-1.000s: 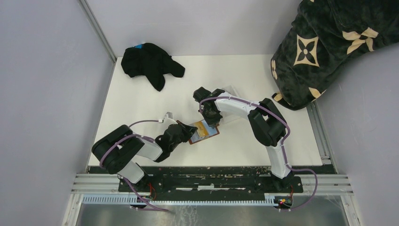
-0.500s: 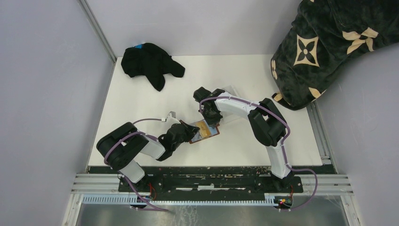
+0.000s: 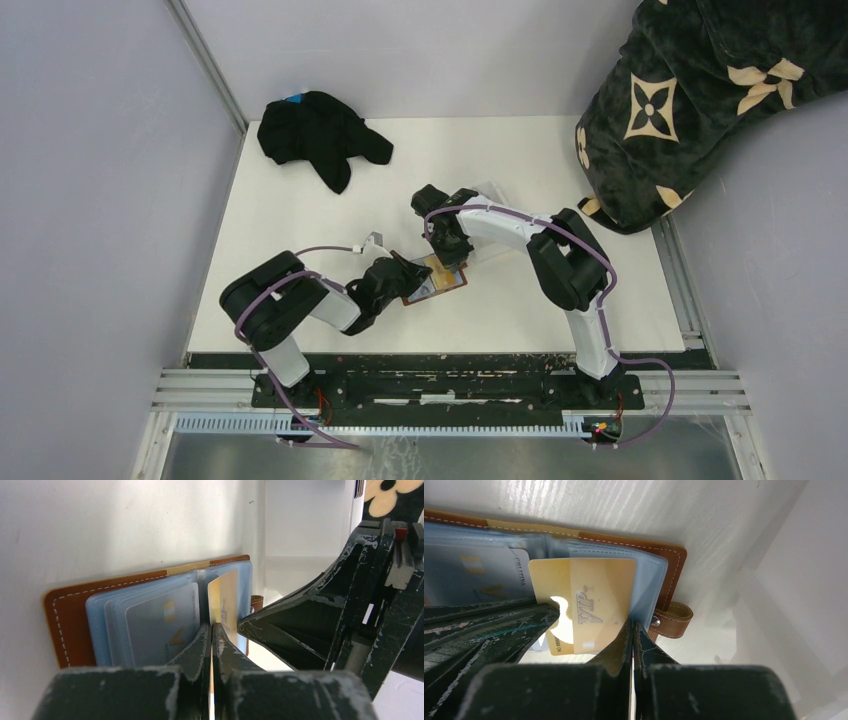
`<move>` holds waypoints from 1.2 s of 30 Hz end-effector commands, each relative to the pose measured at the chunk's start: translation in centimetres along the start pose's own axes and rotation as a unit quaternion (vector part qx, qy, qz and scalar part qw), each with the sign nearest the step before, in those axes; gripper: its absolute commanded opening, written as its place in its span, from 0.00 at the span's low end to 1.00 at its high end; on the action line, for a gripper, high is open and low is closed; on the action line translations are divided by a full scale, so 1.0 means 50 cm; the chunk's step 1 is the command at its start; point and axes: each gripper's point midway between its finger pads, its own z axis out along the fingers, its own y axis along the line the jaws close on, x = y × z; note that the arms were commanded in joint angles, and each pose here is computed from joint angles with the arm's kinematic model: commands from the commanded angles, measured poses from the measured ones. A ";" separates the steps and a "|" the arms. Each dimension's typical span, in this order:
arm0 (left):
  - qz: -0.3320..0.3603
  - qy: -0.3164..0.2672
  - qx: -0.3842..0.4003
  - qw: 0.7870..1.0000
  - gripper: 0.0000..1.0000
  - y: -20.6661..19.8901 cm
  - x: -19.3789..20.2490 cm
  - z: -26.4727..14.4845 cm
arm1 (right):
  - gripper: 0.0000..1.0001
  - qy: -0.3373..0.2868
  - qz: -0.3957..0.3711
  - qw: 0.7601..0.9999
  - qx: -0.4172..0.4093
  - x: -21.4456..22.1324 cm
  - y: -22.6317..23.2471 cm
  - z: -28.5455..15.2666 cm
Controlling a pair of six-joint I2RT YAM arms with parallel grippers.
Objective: Put the credit cards into the card holder
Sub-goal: Insert the credit card into the card holder.
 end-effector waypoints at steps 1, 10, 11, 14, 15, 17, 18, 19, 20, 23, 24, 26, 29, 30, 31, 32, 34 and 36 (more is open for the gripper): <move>0.037 0.025 0.009 0.999 0.03 -0.014 0.026 0.014 | 0.01 0.006 0.007 1.000 -0.002 0.002 -0.001 0.004; 0.052 0.068 -0.007 0.996 0.22 -0.004 0.063 0.036 | 0.16 -0.012 0.007 1.000 -0.006 -0.018 0.003 -0.026; 0.055 0.071 -0.011 0.996 0.24 0.000 0.066 0.036 | 0.18 -0.016 0.007 1.000 -0.006 -0.022 0.002 -0.031; 0.065 0.075 -0.022 0.995 0.29 0.008 0.067 0.033 | 0.25 -0.029 0.007 1.000 -0.003 -0.031 -0.001 -0.048; 0.069 0.076 -0.027 0.994 0.31 0.011 0.066 0.032 | 0.27 -0.032 0.008 0.999 -0.002 -0.033 -0.003 -0.053; 0.080 0.080 -0.041 0.993 0.34 0.021 0.066 0.029 | 0.32 -0.040 0.010 0.999 -0.001 -0.036 -0.004 -0.064; 0.084 0.080 -0.045 0.992 0.35 0.024 0.066 0.028 | 0.33 -0.043 0.011 0.999 -0.001 -0.038 -0.005 -0.069; 0.088 0.081 -0.049 0.992 0.36 0.026 0.065 0.028 | 0.35 -0.048 0.014 0.999 -0.002 -0.040 -0.005 -0.076; 0.099 0.082 -0.060 0.990 0.38 0.035 0.061 0.021 | 0.41 -0.065 0.023 0.998 -0.004 -0.045 -0.006 -0.098; 0.111 0.079 -0.075 0.988 0.39 0.048 0.052 0.011 | 0.44 -0.078 0.035 0.996 -0.005 -0.044 -0.009 -0.116; 0.113 0.077 -0.077 0.988 0.39 0.049 0.048 0.007 | 0.45 -0.082 0.039 0.996 -0.005 -0.042 -0.011 -0.122; 0.115 0.071 -0.079 0.988 0.40 0.051 0.040 0.002 | 0.48 -0.087 0.049 0.995 -0.006 -0.033 -0.013 -0.128; 0.120 0.067 -0.073 0.988 0.41 0.043 0.031 -0.004 | 0.49 -0.088 0.062 0.994 -0.009 -0.013 -0.015 -0.128; 0.124 0.067 -0.069 0.988 0.42 0.038 0.030 -0.003 | 0.50 -0.089 0.066 0.994 -0.011 -0.007 -0.015 -0.128; 0.128 0.067 -0.065 0.987 0.42 0.032 0.028 -0.003 | 0.50 -0.087 0.069 0.994 -0.012 0.000 -0.015 -0.125; 0.131 0.068 -0.063 0.987 0.42 0.026 0.027 -0.002 | 0.50 -0.084 0.070 0.994 -0.013 0.007 -0.015 -0.121; 0.139 0.071 -0.066 0.986 0.42 0.024 0.026 -0.002 | 0.50 -0.078 0.072 0.994 -0.013 0.022 -0.017 -0.112; 0.141 0.072 -0.070 0.985 0.42 0.029 0.027 -0.005 | 0.50 -0.076 0.070 0.994 -0.015 0.030 -0.017 -0.107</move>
